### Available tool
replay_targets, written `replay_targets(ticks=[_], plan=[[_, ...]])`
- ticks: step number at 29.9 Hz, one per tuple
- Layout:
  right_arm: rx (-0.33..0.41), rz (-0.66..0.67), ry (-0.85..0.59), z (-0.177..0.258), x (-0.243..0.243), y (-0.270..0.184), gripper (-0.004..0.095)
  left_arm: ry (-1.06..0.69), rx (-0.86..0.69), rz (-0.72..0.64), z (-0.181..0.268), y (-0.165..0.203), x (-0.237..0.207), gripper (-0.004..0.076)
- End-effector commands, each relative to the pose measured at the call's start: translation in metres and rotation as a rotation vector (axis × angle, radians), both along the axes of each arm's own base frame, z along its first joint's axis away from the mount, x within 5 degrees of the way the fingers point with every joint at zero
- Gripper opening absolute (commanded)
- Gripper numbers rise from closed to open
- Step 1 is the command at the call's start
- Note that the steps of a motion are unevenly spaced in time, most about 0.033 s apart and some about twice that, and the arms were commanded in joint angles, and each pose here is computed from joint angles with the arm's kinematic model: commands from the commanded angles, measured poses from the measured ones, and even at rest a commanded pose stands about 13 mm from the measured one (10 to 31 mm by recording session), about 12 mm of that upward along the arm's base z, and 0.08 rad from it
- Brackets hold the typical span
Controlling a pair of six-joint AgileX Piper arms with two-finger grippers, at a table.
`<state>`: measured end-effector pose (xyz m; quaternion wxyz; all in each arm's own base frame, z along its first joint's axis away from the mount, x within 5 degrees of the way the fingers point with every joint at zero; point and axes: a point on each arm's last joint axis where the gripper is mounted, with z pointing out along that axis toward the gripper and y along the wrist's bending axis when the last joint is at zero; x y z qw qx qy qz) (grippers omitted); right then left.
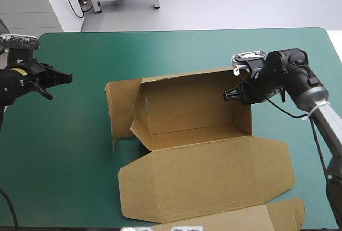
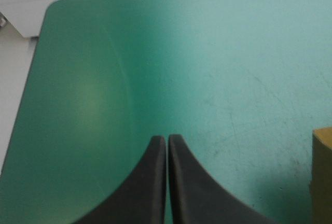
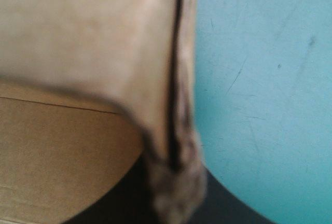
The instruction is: Fold the box
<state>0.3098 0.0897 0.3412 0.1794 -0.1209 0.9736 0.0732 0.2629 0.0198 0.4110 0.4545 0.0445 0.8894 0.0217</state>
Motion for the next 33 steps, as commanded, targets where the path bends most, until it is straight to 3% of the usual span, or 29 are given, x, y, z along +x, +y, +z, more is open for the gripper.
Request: replay_targets(ticks=[1, 9, 16, 18, 26, 33], plan=[[0.027, 0.002, 0.029, 0.000, 0.004, 0.005, 0.0000, -0.068, -0.026, -0.011, 0.007, 0.003, -0.003, -0.0001], [0.070, -0.017, -0.057, -0.026, 0.038, 0.015, 0.0042, 0.001, -0.031, -0.012, -0.014, 0.003, -0.002, -0.0001], [0.088, -0.015, -0.160, -0.022, 0.050, 0.019, 0.0387, 0.027, -0.042, -0.015, -0.018, 0.003, 0.001, -0.0001], [0.069, 0.007, -0.203, -0.007, 0.052, 0.018, 0.0433, 0.031, -0.042, -0.015, -0.019, 0.003, 0.002, -0.0001], [-0.009, 0.032, -0.243, 0.063, 0.042, 0.010, 0.0419, 0.056, -0.045, -0.019, -0.022, 0.002, 0.002, -0.0001], [-0.007, 0.030, -0.150, 0.047, 0.039, 0.011, 0.0419, 0.066, -0.054, -0.015, -0.023, 0.002, 0.001, -0.0001]])
